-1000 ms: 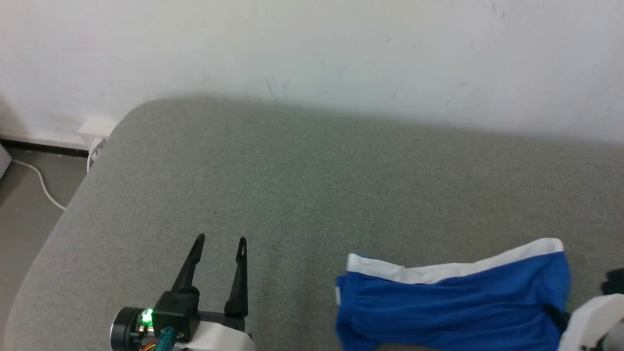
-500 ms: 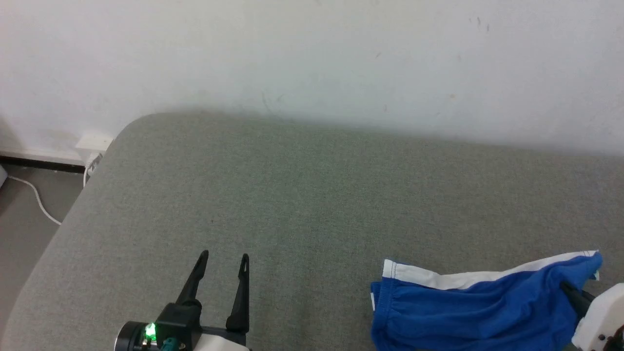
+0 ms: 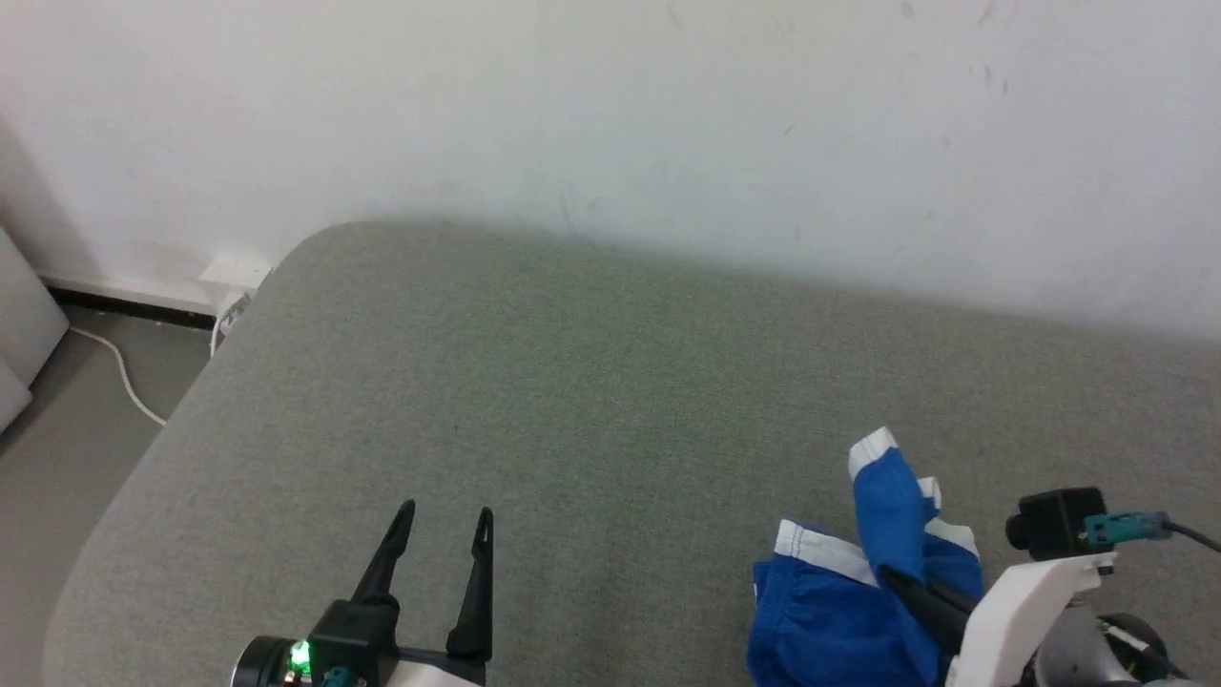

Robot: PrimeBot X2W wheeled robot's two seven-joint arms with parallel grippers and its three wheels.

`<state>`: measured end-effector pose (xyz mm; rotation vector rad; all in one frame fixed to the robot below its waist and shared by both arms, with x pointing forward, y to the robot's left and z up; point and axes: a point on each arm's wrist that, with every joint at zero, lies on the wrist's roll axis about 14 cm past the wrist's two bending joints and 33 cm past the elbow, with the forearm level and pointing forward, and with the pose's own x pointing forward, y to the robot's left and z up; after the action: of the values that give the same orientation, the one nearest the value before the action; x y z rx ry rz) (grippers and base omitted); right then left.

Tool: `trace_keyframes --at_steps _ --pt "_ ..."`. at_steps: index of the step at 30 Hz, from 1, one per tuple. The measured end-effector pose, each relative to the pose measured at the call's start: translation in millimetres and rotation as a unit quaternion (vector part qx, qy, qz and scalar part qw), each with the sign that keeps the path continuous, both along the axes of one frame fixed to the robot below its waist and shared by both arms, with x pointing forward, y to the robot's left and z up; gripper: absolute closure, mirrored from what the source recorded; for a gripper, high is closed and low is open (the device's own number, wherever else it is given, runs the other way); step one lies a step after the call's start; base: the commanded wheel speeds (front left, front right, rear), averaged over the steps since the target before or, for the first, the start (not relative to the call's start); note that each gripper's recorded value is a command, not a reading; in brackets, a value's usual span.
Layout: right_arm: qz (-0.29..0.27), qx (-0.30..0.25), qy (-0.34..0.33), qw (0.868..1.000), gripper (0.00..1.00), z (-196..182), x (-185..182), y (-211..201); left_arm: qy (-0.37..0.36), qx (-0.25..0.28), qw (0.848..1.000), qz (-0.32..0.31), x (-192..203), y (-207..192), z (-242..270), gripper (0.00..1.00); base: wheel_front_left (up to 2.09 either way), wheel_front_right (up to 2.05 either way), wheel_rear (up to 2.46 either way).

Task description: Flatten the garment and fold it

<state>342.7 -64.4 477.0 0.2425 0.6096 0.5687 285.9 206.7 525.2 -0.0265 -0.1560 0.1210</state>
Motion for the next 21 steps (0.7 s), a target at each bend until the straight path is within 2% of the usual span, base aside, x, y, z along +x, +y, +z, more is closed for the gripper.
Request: trace_keyframes --at_steps 5,14,15,16,21 --pt "0.048 0.000 0.028 0.998 1.00 -18 -13 38 0.003 0.003 1.000 0.013 -6 7 -2 0.00 0.00 0.00 0.00" --pt "0.090 -0.042 0.045 0.994 1.00 -56 -11 65 0.024 -0.001 0.999 0.036 -13 17 -13 0.00 0.00 0.00 0.00" --pt "0.099 -0.048 0.044 0.993 0.05 -59 -12 68 0.027 -0.001 0.999 0.037 -13 18 -15 0.00 0.00 0.00 0.00" --pt "0.106 -0.050 0.043 0.992 0.00 -62 -13 72 0.029 -0.001 0.999 0.039 -14 18 -16 0.00 0.00 0.00 0.00" --pt "0.150 -0.063 0.050 0.985 0.00 -73 -24 87 0.037 -0.002 0.998 0.042 -13 20 -21 0.00 0.00 0.00 0.00"
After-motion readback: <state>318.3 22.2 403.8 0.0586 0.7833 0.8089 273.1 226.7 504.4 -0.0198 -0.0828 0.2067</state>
